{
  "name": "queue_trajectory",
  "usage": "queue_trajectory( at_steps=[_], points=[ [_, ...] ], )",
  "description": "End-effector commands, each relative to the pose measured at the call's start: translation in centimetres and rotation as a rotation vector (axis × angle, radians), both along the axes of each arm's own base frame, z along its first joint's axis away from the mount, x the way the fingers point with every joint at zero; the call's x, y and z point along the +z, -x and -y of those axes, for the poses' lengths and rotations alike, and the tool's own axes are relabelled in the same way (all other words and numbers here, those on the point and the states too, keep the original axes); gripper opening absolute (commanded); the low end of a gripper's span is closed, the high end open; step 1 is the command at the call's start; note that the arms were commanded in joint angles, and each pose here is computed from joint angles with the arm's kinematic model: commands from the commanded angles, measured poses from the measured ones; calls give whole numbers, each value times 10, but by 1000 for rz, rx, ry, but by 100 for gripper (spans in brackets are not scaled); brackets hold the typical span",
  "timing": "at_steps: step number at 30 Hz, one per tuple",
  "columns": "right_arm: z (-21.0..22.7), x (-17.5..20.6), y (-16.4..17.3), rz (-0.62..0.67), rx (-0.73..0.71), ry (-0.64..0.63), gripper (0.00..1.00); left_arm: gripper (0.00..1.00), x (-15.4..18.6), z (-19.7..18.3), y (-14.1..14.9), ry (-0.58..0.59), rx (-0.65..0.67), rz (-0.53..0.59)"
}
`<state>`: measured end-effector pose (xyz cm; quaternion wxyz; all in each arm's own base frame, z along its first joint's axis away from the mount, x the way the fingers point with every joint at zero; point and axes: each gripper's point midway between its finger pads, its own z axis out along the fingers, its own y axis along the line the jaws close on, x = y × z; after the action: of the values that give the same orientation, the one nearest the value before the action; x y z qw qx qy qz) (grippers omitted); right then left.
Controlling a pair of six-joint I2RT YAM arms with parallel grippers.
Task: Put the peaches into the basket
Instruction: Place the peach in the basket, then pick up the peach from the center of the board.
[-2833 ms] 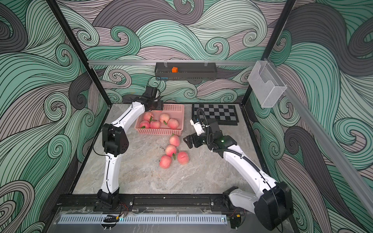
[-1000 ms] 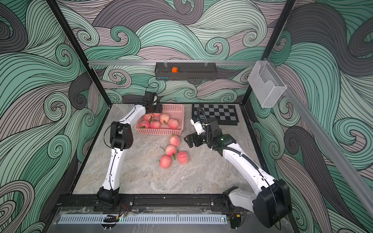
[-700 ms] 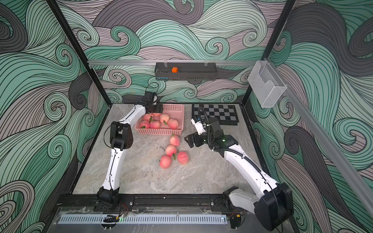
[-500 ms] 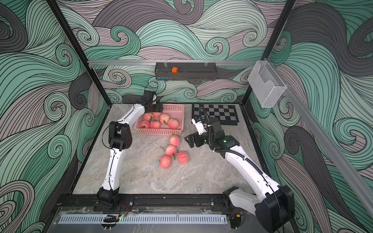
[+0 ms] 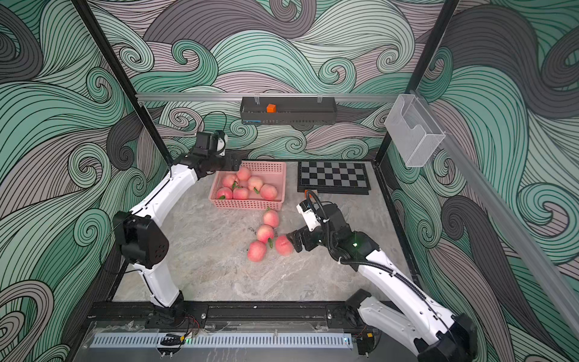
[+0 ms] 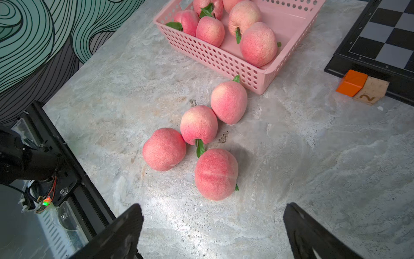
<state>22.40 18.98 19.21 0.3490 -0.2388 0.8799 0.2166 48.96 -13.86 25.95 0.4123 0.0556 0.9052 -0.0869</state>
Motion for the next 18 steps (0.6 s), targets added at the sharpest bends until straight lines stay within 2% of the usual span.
queue_trajectory(
  at_steps=[1,8,13,18],
  points=[
    [3,-1,6,11,-30,17,99,91,3,2,39,2,1,-17],
    [-1,-14,19,4,-9,50,99,91,1,21,131,4,-75,-30],
    [-4,-27,25,-26,5,66,99,91,-29,29,181,38,-99,-110],
    [-5,-36,27,-40,14,94,99,91,-61,26,218,54,-105,-195]
  ],
)
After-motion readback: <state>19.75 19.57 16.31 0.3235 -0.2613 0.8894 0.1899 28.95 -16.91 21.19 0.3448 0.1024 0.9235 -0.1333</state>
